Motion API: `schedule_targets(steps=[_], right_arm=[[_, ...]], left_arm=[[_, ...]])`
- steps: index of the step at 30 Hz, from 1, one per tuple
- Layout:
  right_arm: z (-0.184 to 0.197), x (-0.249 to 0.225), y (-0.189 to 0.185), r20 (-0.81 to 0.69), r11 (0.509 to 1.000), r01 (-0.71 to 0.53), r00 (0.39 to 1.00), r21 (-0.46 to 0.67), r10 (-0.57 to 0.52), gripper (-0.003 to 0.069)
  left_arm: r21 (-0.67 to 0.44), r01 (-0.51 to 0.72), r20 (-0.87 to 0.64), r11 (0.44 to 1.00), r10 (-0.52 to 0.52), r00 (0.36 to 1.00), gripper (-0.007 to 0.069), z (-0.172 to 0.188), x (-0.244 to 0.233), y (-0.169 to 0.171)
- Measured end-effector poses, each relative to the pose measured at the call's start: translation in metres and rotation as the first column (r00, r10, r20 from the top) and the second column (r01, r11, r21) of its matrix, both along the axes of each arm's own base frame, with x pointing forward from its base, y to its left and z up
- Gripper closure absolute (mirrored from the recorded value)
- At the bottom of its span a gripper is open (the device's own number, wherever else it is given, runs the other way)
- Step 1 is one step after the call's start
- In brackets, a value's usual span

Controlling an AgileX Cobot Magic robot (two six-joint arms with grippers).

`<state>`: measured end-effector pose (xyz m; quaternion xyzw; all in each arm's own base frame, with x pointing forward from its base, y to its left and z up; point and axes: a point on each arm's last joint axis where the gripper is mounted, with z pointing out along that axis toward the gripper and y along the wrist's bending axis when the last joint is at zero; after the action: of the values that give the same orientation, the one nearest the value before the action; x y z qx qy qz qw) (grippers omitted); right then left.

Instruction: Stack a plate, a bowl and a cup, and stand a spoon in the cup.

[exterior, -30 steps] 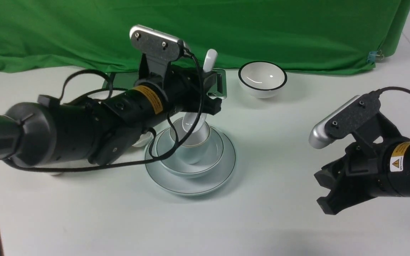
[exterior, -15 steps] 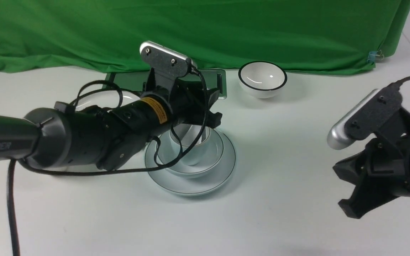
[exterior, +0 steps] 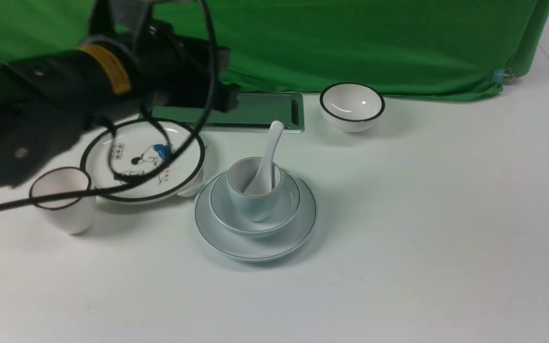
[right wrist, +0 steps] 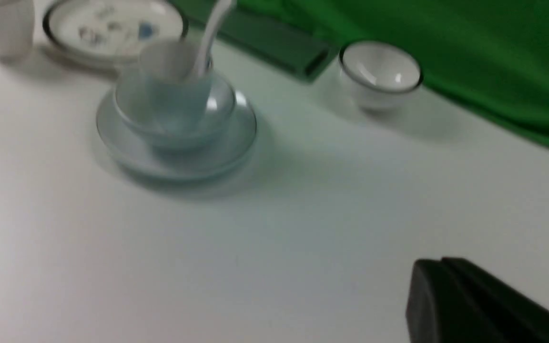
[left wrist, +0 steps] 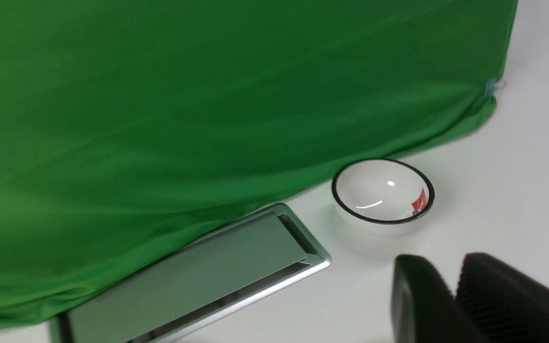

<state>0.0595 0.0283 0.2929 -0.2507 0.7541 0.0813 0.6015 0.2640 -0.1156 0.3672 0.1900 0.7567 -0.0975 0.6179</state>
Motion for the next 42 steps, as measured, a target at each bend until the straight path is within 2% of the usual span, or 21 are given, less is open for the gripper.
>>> schedule_targets(steps=[5,10,16,21,30,32,37,42], right_arm=[[-0.037,-0.001,0.002,0.184,0.984,-0.029,0.983,0.175,-0.004,0.0646],[-0.063,0.002,0.004,0.194,0.978,-0.039,0.981,0.206,-0.002,0.0645],[-0.092,0.003,0.005,0.116,0.985,-0.024,0.993,0.170,0.004,0.0633],[-0.101,0.002,0.004,0.035,0.992,-0.006,0.999,0.128,0.002,0.0621],[-0.103,0.001,0.003,0.015,0.993,-0.002,1.000,0.116,0.001,0.0599],[-0.103,0.001,0.003,0.014,0.993,-0.002,1.000,0.115,0.001,0.0591],[-0.103,0.001,0.003,0.013,0.993,-0.002,1.000,0.115,0.000,0.0588],[-0.103,0.001,0.003,0.014,0.993,-0.002,1.000,0.115,0.000,0.0572]], left_arm=[[-0.024,-0.022,0.056,0.999,0.023,0.998,0.0662,0.033,-0.046,0.023],[-0.108,0.007,0.218,0.994,0.017,0.976,0.0666,0.045,-0.101,0.045],[-0.175,0.023,0.266,0.984,0.025,0.964,0.0665,0.014,-0.155,0.068],[-0.227,0.025,0.233,0.974,0.029,0.972,0.0663,-0.015,-0.174,0.077],[-0.195,0.007,0.147,0.981,0.022,0.989,0.0663,-0.051,-0.172,0.076],[-0.147,-0.005,0.141,0.989,0.026,0.990,0.0662,-0.059,-0.171,0.077],[-0.128,-0.055,0.161,0.990,0.075,0.984,0.0662,-0.074,-0.181,0.086],[-0.228,-0.180,0.156,0.957,0.218,0.963,0.0661,-0.115,-0.199,0.102]])
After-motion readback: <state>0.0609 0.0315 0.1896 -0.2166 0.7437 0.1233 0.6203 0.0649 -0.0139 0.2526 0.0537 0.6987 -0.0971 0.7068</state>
